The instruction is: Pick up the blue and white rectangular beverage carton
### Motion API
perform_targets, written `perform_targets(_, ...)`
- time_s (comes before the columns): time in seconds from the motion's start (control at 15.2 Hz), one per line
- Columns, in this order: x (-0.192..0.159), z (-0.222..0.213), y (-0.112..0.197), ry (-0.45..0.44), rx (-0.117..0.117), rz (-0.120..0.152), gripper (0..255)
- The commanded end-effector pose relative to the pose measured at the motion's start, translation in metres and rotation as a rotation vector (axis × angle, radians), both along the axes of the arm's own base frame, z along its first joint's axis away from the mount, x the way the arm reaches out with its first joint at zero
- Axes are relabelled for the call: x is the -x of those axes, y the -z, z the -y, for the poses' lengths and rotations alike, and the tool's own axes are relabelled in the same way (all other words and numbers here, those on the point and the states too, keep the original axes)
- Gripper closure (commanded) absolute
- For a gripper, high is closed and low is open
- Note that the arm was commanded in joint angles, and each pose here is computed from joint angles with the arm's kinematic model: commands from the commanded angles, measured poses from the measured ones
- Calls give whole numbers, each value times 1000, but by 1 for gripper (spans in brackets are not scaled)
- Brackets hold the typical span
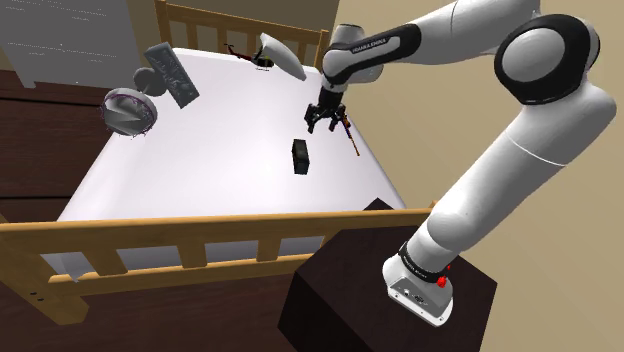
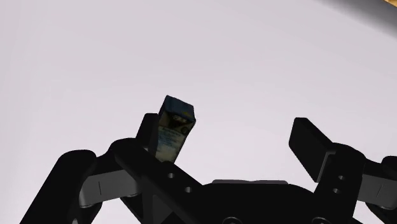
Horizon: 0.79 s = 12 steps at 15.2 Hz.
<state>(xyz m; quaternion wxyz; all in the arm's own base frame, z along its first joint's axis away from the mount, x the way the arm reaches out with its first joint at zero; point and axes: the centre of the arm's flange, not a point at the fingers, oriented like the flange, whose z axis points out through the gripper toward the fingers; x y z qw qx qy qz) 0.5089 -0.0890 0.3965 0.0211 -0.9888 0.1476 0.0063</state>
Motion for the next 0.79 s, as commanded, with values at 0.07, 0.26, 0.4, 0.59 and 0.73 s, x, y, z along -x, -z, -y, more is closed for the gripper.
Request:
perform_targets(0.07, -26, 15, 25, 40, 4, 3, 0)
perform_targets(0.26, -51, 29, 52, 79, 7, 5, 0)
perform_targets(0.4, -68, 40, 69, 105, 9, 7, 0)
perform_targets(0.59, -92, 56, 95, 144, 12, 9, 0)
perform_targets(0.73, -107, 68, 112, 170, 14, 11, 0)
